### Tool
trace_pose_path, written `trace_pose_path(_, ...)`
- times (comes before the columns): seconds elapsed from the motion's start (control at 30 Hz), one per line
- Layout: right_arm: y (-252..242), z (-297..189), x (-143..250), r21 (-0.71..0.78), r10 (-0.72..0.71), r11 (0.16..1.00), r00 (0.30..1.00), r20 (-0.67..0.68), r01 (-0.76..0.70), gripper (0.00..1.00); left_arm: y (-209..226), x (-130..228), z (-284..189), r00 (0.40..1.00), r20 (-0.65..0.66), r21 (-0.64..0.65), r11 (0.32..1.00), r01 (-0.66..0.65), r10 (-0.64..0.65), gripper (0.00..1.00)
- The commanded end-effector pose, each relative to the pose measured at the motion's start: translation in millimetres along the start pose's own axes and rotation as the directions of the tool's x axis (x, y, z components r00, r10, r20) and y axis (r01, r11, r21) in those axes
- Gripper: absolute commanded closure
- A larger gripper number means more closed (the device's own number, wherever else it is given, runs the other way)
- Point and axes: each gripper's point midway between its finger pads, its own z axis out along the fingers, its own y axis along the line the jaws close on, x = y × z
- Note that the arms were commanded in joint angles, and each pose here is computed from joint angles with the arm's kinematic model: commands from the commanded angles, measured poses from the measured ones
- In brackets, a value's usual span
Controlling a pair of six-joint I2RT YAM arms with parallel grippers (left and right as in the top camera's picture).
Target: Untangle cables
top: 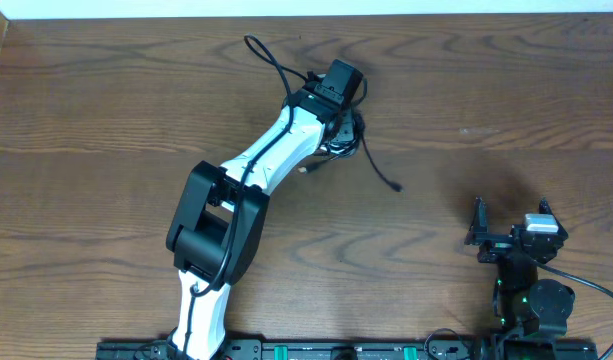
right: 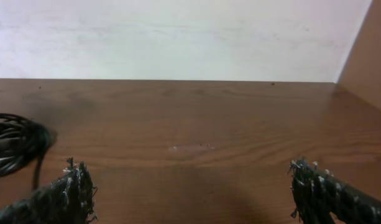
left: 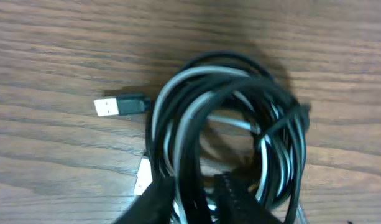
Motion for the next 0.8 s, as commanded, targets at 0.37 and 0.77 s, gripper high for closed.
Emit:
trace_pose_path(0.37,1,0,1,-0.005,0.013,1.0,1.0,-0.001,-0.013,0.01,23,4,-17,0.971,-0.169,0.305,0.946,-0.111,0.169,0.92)
trace_pose_path(0.77,1,0,1,-0.005,0.013,1.0,1.0,-0.001,-0.013,0.01,69,16,-17,0.953,-0.283,0.326,0.945,-0.015,0.112,0.93)
